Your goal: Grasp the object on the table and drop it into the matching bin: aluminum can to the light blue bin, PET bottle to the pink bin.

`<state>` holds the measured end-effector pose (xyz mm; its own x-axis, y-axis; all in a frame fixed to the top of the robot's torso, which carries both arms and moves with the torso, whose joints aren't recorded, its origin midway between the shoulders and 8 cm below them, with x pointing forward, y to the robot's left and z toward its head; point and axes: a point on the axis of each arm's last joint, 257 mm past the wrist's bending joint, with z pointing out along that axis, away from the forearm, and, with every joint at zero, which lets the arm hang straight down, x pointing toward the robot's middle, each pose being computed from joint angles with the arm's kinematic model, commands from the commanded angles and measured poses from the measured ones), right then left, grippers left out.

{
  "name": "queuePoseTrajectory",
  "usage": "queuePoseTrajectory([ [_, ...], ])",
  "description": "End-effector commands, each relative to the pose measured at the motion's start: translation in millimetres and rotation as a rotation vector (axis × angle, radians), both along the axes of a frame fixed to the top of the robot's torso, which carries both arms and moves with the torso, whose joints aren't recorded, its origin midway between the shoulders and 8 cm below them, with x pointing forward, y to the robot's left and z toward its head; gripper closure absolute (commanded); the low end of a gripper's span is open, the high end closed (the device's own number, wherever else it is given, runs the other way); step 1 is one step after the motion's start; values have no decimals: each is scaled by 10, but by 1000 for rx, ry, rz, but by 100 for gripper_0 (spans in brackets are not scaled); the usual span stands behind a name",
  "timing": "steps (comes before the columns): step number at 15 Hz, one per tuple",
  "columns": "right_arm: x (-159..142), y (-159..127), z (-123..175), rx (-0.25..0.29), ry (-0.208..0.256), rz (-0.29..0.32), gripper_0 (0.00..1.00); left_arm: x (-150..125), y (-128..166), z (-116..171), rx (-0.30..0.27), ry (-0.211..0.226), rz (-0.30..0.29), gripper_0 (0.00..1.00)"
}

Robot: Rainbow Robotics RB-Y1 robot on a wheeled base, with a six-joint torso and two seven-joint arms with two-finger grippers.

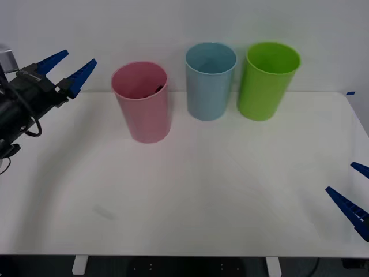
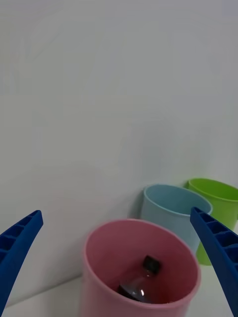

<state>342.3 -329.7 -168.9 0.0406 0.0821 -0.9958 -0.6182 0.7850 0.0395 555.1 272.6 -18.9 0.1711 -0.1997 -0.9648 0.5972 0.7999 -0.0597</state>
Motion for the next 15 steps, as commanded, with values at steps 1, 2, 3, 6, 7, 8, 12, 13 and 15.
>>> queuePoseTrajectory([
  [1,0,0,0,0,0,0,0,-257,403,-96,35,6,25,0],
  [2,0,0,0,0,0,0,0,-355,545,-144,54,13,39,0],
  [3,0,0,0,0,0,0,0,-464,686,-196,73,21,53,0],
  [6,0,0,0,0,0,0,0,-820,1053,-408,126,55,80,0],
  [7,0,0,0,0,0,0,0,-922,1138,-469,141,64,89,0],
  [8,0,0,0,0,0,0,0,-1062,1238,-557,158,80,101,0],
  [12,0,0,0,0,0,0,0,-1510,1524,-822,225,131,143,0],
  [13,0,0,0,0,0,0,0,-1619,1587,-877,241,142,147,0],
  [15,0,0,0,0,0,0,0,-1778,1657,-1034,296,154,159,0],
])
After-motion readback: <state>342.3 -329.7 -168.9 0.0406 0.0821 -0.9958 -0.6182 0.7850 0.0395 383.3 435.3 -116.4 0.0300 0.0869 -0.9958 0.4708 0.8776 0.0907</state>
